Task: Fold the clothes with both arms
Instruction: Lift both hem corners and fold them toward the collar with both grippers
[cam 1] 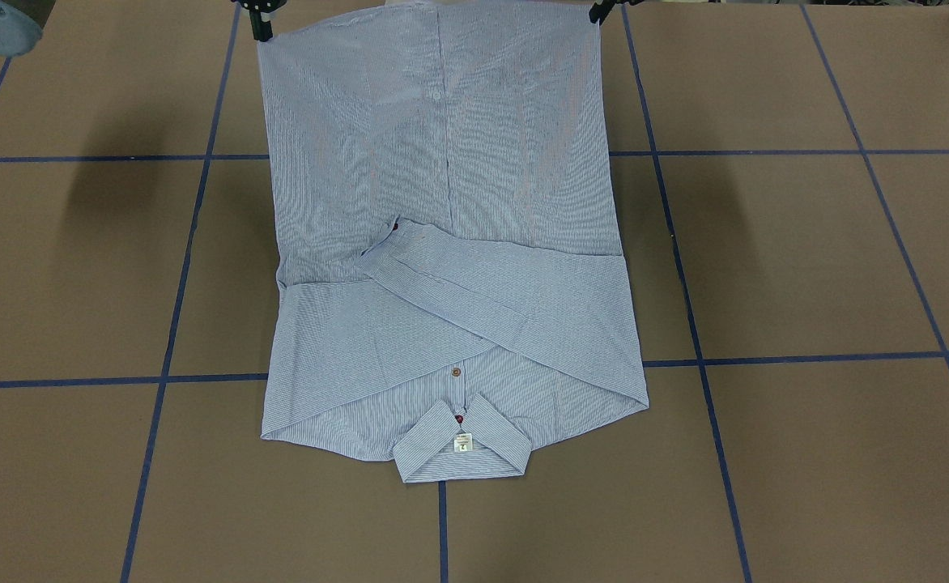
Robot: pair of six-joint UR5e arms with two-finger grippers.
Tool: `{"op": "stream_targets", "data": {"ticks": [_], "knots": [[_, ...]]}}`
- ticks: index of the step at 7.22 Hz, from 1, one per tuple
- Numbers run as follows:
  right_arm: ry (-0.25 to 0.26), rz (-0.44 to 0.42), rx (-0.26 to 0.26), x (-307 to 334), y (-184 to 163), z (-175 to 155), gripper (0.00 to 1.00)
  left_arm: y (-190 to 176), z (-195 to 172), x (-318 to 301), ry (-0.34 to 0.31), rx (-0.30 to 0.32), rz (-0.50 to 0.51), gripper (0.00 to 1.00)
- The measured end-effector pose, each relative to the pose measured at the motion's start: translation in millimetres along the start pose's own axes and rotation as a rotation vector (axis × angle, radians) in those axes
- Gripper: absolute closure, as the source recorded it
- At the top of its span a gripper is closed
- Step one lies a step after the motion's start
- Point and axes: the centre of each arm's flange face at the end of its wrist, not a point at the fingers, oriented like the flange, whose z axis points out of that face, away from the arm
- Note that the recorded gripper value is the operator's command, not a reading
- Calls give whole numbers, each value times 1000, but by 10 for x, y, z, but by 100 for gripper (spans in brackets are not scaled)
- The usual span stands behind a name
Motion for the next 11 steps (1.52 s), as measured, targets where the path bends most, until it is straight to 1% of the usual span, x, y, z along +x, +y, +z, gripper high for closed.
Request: {"op": "stream_targets", "data": {"ticks": [1, 2, 3, 4, 6, 7, 8, 9, 10, 11], "knots": [[-5, -1, 42, -176, -220, 203, 100, -287, 153, -46, -35, 50, 10, 100], [-7, 2, 68, -323, -528, 426, 100, -642, 248, -72, -70, 107, 29, 100], [-7, 2, 79, -424, -868, 619, 100, -1026, 308, -40, -111, 156, 44, 100], [-13, -3, 99, -513, -1209, 804, 100, -1387, 376, 24, -152, 189, 56, 100], [-26, -8, 135, -758, -1812, 1350, 100, -2061, 687, 45, -239, 237, 74, 100], [-33, -9, 151, -956, -2039, 1689, 100, -2374, 938, -18, -278, 265, 87, 100], [-27, -13, 159, -1205, -2203, 2058, 100, -2638, 1198, -160, -301, 289, 101, 100], [-22, -15, 163, -1408, -2307, 2361, 100, -2809, 1393, -291, -312, 301, 112, 100], [-35, -22, 171, -1583, -2404, 2546, 100, -2939, 1485, -351, -313, 312, 122, 100], [-58, -34, 185, -1703, -2523, 2537, 100, -3049, 1458, -341, -308, 328, 129, 100]]}}
